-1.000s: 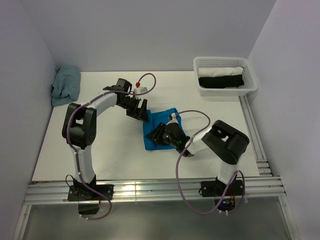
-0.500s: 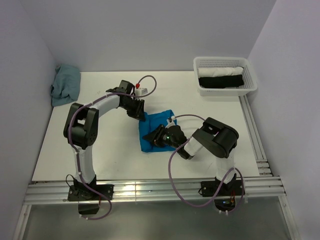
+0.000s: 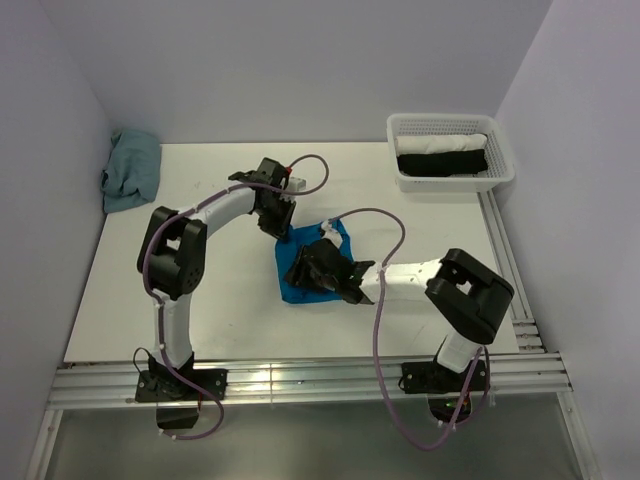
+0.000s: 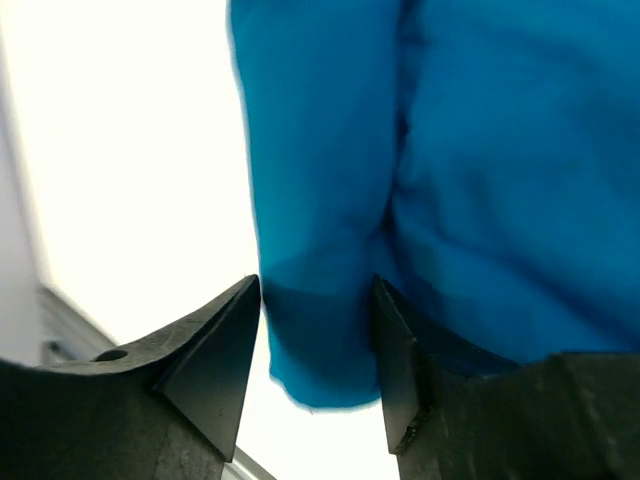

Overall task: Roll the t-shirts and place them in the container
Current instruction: Roll the tshirt

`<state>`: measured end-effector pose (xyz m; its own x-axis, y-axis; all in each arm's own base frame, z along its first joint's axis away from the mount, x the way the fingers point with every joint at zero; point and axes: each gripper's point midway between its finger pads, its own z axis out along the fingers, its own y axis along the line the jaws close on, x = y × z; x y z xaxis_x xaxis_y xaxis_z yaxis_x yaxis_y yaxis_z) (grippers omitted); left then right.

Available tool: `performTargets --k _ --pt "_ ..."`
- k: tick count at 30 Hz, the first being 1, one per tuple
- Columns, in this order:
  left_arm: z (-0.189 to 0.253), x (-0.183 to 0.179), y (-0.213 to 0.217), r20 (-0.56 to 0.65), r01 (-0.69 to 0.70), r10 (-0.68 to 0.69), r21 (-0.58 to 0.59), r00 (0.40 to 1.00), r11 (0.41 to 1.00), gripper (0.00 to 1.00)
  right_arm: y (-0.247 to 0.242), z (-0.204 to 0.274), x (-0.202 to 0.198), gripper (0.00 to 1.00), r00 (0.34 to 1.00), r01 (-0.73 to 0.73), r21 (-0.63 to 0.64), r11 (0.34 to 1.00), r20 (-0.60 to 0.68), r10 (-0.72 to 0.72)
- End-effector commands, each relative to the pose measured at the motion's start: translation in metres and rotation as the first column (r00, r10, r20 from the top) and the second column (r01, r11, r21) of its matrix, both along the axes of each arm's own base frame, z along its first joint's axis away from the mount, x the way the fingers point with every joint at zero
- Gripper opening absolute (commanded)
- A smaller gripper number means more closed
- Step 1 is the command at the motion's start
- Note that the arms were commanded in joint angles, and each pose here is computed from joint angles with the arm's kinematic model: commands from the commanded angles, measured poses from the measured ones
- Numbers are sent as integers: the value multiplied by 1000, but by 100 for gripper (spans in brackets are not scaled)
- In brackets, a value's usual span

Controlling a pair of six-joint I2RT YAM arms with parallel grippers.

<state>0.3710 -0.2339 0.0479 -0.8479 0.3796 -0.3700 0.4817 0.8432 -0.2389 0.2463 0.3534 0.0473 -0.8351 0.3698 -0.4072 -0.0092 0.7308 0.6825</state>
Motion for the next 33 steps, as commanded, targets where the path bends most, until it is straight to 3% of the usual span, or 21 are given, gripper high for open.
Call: performTargets --k 1,14,23,33 --pt "1 13 12 40 -8 4 96 999 995 11 -30 -2 -14 56 999 -20 -323 946 31 32" --pt "-6 6 5 7 32 -33 120 999 992 14 -2 65 27 59 974 95 -442 892 225 8" --pt "-7 7 1 -6 41 -40 128 999 991 15 21 43 53 56 968 127 -506 853 249 3" --pt "-8 9 -3 -16 47 -46 125 999 991 21 24 -1 42 56 981 88 -585 806 191 32"
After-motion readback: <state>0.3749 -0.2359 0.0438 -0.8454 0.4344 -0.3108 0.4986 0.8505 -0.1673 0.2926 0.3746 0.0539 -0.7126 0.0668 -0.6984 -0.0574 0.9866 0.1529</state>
